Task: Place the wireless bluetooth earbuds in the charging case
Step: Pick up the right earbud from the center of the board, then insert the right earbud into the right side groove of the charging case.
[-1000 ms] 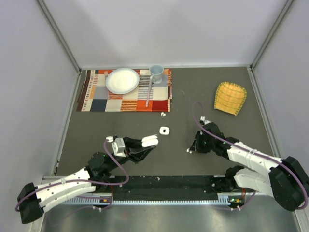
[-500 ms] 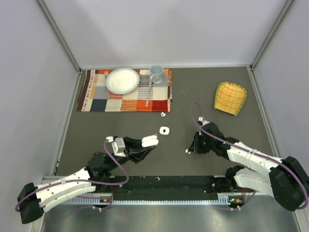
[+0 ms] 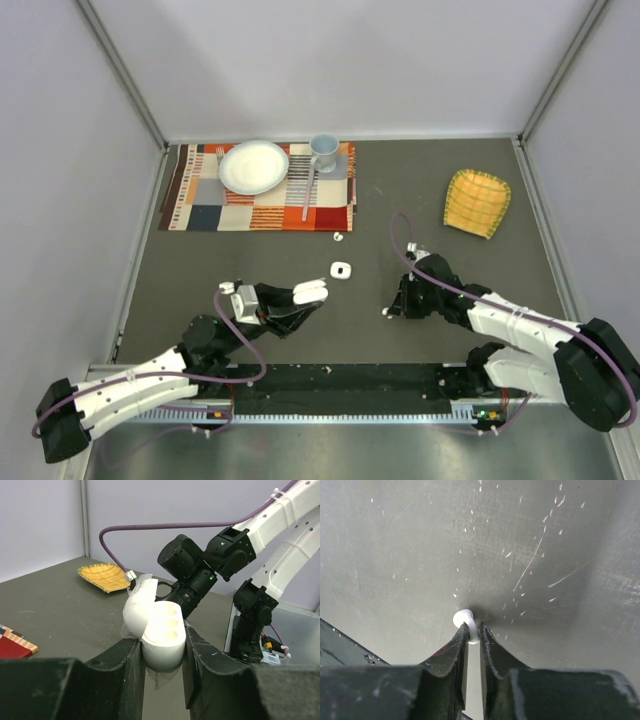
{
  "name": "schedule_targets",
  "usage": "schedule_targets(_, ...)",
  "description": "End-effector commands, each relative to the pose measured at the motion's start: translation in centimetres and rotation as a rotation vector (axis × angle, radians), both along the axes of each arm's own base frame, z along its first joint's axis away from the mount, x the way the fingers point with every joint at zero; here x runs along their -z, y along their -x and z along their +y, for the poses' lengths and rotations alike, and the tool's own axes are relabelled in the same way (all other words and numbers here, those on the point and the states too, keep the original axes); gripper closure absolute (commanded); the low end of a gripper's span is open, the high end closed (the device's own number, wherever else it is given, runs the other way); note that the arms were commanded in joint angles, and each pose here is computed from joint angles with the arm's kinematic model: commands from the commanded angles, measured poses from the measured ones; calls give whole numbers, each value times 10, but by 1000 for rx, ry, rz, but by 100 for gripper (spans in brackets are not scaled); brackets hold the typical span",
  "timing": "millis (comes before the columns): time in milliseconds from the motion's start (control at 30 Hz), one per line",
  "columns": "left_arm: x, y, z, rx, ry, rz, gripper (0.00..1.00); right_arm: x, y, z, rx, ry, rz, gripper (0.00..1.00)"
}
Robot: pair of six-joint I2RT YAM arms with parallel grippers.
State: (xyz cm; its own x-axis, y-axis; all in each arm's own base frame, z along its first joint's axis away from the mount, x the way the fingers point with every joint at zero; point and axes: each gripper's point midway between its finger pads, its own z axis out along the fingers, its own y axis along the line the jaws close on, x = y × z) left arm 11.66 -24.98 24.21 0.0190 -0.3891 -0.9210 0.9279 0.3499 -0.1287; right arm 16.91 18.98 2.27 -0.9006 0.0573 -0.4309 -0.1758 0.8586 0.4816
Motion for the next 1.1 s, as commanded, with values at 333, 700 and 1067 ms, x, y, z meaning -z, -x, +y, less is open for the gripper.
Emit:
schedule_targets(333, 1, 7, 0, 30, 16, -2, 100, -72, -14, 26, -71, -190, -217, 100)
schedule_targets(700, 3, 18, -6, 97, -8, -31, 100, -238, -3, 52, -410, -394, -700, 100)
schedule_targets(1067, 1, 29, -14, 170, -37, -81, 100, -327, 67, 85, -932, -464, -1049, 100)
